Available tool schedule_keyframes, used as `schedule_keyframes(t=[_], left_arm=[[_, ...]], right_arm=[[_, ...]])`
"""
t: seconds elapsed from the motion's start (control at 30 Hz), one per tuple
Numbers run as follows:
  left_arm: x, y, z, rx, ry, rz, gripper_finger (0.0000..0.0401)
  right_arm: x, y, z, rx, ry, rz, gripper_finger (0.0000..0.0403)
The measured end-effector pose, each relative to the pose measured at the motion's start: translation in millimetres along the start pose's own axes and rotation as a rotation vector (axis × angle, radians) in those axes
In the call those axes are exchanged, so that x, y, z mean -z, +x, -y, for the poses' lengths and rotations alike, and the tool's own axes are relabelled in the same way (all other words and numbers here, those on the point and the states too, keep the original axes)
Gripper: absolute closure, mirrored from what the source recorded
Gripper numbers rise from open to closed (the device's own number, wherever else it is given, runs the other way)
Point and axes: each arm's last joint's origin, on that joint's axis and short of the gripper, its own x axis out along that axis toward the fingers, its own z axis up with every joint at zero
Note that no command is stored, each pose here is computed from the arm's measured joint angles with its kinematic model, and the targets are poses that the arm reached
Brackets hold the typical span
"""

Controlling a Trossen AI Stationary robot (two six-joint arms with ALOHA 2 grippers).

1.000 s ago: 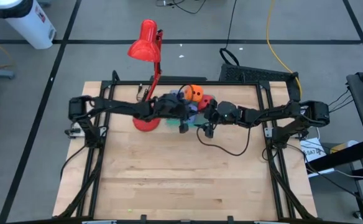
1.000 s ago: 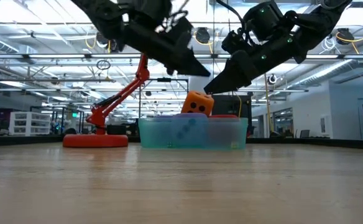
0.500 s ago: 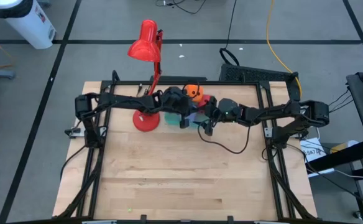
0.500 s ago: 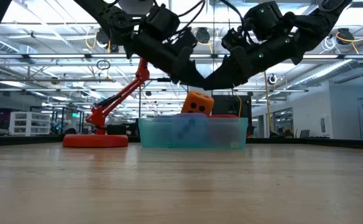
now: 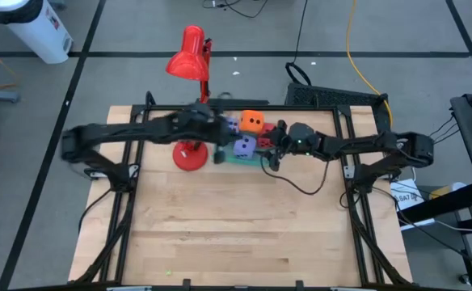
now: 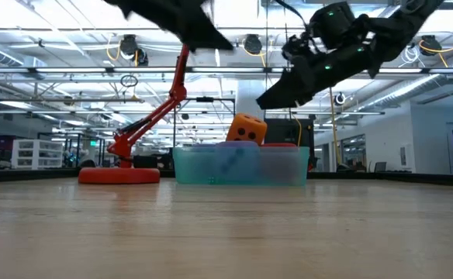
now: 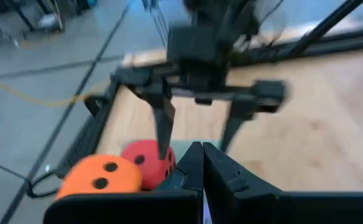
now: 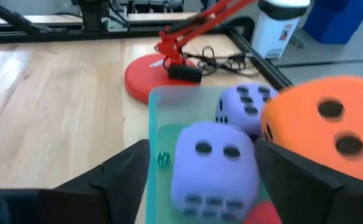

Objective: Pick & Place Dice
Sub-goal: Put the small light green die into the blue bin

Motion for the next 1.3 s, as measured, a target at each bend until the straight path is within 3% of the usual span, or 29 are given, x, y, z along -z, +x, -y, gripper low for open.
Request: schedule_keyframes(t=[0.1, 0.23, 0.37, 0.5, 0.67, 0.97, 1.1, 1.17, 1.3], left_arm=[[-14.5, -47.6, 11.9, 0.008, -0.015, 0.056, 0.0399], [-16.4, -101.9, 36.4, -0.002, -0.128, 0.046, 0.0399], [-10.9, -141.0, 70.5, -0.020, -0.209, -0.040, 0.0399], [6.9, -159.3, 102.1, -0.091, -0.313, -0.224, 0.0400], [22.9, -169.2, 126.5, -0.196, -0.391, -0.351, 0.0399], [24.9, -181.0, 167.2, -0.127, -0.526, -0.321, 0.0400], [27.9, -181.0, 184.8, -0.136, -0.696, -0.325, 0.0400], [30.7, -179.3, 191.4, -0.152, -0.765, -0.345, 0.0400], [39.0, -173.7, 204.0, -0.156, -0.782, -0.457, 0.0400]], right_arm=[[0.7, -14.9, -0.8, 0.002, 0.022, 0.031, 0.0152], [10.3, -42.7, -3.4, 0.004, 0.039, 0.093, 0.0227], [36.2, -67.2, -6.9, 0.003, 0.091, 0.145, 0.0319], [57.7, -83.7, -10.5, -0.019, 0.131, 0.184, 0.0392], [69.0, -87.1, -12.0, -0.031, 0.178, 0.159, 0.0385], [70.7, -84.4, -18.9, -0.071, 0.210, 0.142, 0.0401], [68.6, -84.7, -22.2, -0.093, 0.232, 0.161, 0.0400], [67.4, -85.0, -25.1, -0.110, 0.235, 0.171, 0.0401], [65.5, -85.5, -29.8, -0.135, 0.228, 0.186, 0.0402]])
